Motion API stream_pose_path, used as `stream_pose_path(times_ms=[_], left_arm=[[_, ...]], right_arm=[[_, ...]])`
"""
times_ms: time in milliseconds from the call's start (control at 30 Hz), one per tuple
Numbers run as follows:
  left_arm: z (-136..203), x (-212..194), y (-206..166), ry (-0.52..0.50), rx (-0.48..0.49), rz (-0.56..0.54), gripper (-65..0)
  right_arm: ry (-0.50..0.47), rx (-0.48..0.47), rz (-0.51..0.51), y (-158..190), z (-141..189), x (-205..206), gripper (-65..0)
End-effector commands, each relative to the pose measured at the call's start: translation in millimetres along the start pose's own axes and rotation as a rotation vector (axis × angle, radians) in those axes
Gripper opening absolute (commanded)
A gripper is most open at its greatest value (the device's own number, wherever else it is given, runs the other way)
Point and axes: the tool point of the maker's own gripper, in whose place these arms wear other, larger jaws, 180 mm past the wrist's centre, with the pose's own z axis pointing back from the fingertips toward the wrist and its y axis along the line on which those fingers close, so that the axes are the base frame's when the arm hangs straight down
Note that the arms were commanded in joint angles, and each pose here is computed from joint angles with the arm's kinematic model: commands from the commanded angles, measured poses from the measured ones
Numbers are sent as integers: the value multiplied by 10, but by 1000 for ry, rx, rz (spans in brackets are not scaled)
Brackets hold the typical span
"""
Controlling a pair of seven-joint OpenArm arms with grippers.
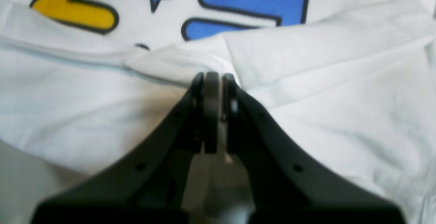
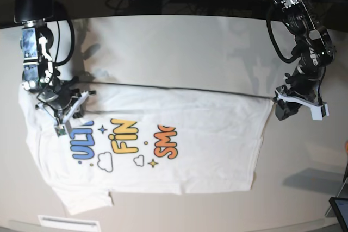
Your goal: Fold the T-shirt properly
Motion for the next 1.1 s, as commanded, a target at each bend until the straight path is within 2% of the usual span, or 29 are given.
stream_pose_path(times_ms=[0, 500, 633, 700, 767, 900, 1000, 1067], left_arm=[[17, 166, -44, -53, -17, -12, -438], [27, 108, -24, -39, -12, -13, -438], [27, 108, -24, -39, -12, -13, -438], [27, 105, -24, -38, -12, -13, -438], [26, 106, -26, -37, -13, -15, -438], [27, 110, -23, -37, -12, -17, -438], [27, 110, -23, -37, -12, -17, -438], [26, 116, -26, -39, -13, -17, -438]], right_arm=[[-50, 5, 28, 0, 25, 222, -633], [-49, 56, 160, 248, -131, 553, -627], [-9, -15, 250, 133, -261, 549, -625], [-28, -53, 309, 162, -323, 597, -617], [-42, -103, 374, 134, -346, 635, -563], [-44, -186, 489, 72, -340, 715, -403], [-86, -203, 501, 64, -258, 846, -384], [-137, -248, 439, -98, -110, 988, -384]])
